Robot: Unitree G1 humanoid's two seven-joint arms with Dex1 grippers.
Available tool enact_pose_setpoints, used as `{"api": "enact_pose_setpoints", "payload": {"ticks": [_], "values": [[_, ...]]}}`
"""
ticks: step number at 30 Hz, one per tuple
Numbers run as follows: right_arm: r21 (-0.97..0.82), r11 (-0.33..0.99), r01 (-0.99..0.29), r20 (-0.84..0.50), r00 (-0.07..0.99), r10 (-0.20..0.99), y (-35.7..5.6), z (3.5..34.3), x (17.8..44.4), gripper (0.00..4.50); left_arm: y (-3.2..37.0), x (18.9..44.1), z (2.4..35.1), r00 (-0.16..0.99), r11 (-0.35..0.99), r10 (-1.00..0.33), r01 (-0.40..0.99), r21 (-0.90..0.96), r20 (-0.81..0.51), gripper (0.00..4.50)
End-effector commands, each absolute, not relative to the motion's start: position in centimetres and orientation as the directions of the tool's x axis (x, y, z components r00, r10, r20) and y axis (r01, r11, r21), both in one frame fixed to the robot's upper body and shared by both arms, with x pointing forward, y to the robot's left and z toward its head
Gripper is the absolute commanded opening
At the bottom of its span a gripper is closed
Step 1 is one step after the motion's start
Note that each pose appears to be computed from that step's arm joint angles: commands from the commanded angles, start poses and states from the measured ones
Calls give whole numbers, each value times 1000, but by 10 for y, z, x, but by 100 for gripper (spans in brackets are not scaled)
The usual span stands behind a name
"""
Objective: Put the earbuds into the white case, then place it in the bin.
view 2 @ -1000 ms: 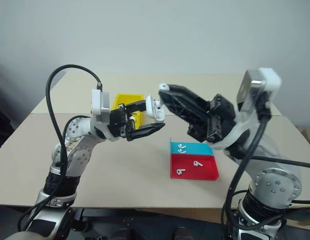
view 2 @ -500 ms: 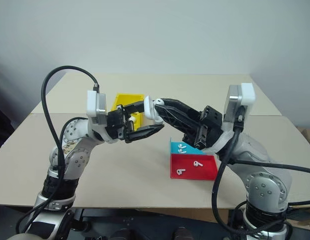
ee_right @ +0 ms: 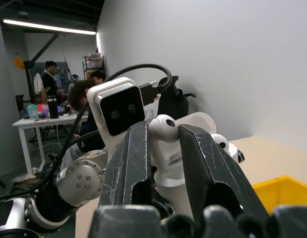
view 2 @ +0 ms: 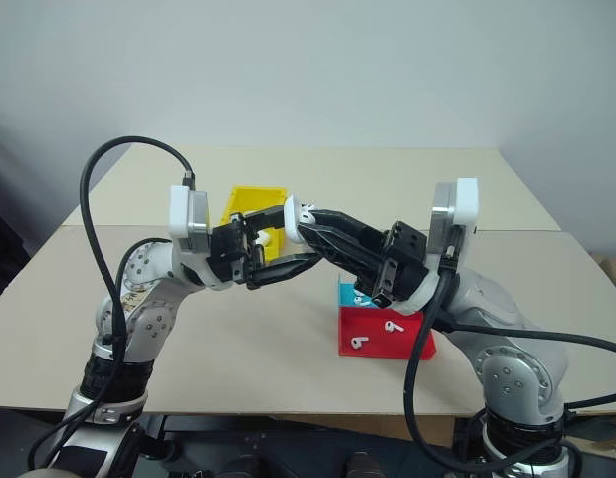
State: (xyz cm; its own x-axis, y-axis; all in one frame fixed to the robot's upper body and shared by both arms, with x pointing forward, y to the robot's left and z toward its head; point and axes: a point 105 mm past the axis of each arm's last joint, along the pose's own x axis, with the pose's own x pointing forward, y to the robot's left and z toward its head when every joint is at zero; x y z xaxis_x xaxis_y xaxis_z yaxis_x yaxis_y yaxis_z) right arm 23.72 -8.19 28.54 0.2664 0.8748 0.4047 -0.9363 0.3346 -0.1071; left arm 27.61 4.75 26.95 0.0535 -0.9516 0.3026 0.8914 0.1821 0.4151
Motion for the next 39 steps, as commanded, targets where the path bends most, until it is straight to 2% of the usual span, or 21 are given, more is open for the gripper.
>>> {"api": "enact_pose_setpoints", "payload": {"ticks": [1,6,10,11,12,15,22,27,32,36,39], "values": [[-148,329,-933,414,244,877,-83,289,232,84,49,270,279,25,178,-946,874,452,324,278],[-146,344,-927,409,260,875,-84,287,234,84,49,271,279,23,175,-947,873,455,321,278],[-141,295,-945,404,217,888,-83,287,229,84,49,272,278,26,178,-947,872,456,320,278],[-150,281,-948,401,202,893,-83,287,227,140,49,272,278,28,180,-947,871,457,319,278],[-159,277,-948,392,197,899,-81,287,225,157,49,272,278,29,181,-947,871,458,319,278],[-195,308,-931,357,225,907,-80,285,227,252,50,272,278,32,184,-947,870,458,320,278],[-222,310,-924,345,223,912,-91,286,227,252,51,271,277,31,181,-948,871,457,316,278],[-272,339,-900,349,236,907,-111,303,230,252,52,274,273,41,183,-951,873,453,305,278],[-407,263,-875,187,202,961,-102,321,237,252,48,280,267,37,169,-956,881,441,292,278],[-455,178,-873,114,141,983,-89,337,245,163,41,284,266,14,140,-961,884,446,275,278],[-485,123,-866,58,108,992,-82,342,251,51,33,286,266,-2,121,-965,884,452,262,278]]}}
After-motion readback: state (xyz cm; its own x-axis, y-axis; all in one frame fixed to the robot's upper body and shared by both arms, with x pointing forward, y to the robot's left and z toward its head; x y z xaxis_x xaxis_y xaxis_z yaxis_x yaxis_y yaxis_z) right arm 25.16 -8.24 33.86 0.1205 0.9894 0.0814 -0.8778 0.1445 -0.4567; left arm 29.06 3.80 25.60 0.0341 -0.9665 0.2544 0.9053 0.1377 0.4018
